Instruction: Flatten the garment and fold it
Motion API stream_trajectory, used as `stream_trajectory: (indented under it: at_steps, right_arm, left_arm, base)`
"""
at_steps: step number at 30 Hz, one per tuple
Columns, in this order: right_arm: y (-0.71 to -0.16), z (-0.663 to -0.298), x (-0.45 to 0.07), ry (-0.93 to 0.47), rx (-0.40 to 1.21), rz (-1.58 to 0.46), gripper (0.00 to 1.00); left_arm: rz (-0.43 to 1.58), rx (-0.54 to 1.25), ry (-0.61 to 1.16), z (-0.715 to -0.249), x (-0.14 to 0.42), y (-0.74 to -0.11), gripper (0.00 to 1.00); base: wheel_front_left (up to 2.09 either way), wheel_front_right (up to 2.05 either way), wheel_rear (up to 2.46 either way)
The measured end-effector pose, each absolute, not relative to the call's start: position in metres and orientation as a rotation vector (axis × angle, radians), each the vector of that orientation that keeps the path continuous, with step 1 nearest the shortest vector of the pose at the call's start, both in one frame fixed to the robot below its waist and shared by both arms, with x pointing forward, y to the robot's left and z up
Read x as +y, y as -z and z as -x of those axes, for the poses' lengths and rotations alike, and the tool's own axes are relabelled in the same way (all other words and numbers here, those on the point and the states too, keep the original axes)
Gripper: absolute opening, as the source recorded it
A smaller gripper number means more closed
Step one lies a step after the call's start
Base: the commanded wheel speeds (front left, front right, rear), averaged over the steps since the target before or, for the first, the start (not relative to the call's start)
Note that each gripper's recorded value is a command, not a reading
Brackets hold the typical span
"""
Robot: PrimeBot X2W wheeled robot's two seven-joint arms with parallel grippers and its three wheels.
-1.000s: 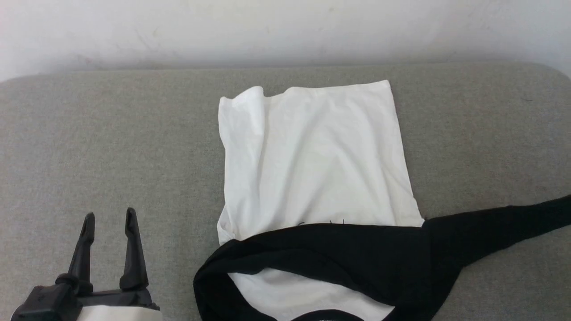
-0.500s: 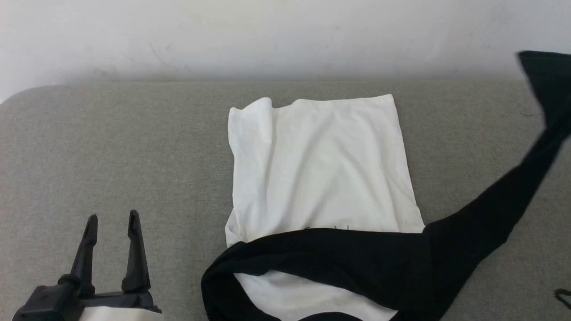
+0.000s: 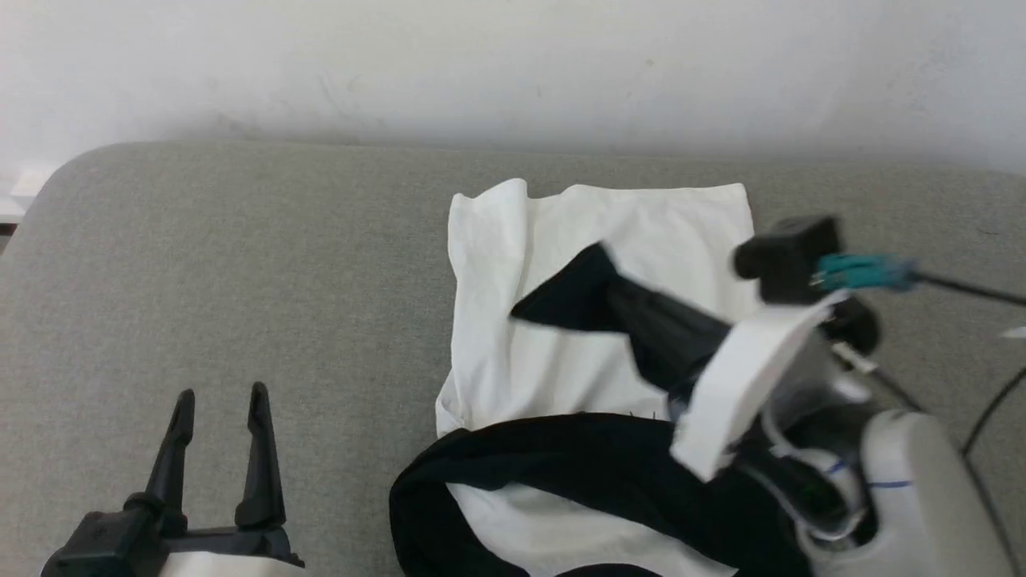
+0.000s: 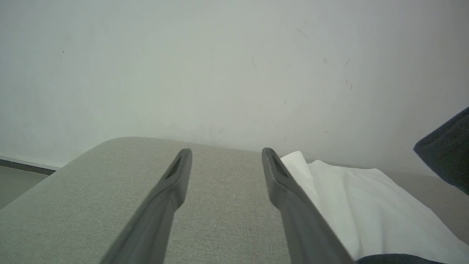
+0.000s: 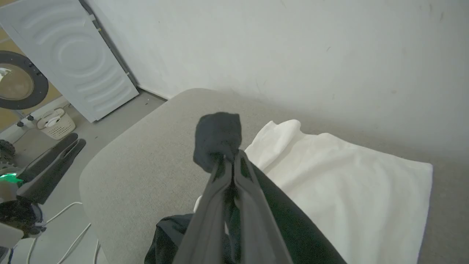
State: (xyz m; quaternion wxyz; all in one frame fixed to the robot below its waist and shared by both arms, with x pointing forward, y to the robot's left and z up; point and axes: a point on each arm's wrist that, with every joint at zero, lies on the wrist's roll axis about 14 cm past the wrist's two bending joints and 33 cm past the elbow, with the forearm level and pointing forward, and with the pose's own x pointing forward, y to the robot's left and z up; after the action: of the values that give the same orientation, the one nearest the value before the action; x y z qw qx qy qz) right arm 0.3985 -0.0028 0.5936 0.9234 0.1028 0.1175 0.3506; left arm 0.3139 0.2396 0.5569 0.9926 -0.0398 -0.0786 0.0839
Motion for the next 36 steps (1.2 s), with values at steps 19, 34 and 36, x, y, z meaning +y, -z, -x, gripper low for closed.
stream_trajectory:
  at_steps: [19, 34, 36]
  right_arm:
    - [-0.411, -0.329, 0.092, -0.953, 0.710, -0.143, 0.00]
    - [-0.483, -0.414, 0.045, -0.728, 0.378, -0.296, 1.00]
    - [-0.502, -0.433, 0.011, -0.628, 0.275, -0.303, 1.00]
  left_arm:
    - [0.092, -0.101, -0.201, -0.313, 0.243, -0.538, 1.00]
    - [0.102, -0.134, -0.135, -0.325, 0.227, -0.547, 1.00]
    - [0.105, -0.142, -0.118, -0.328, 0.222, -0.549, 1.00]
  base:
    - [0.00, 0.00, 0.00]
    - [0.00, 0.00, 0.00]
    - [0.00, 0.00, 0.00]
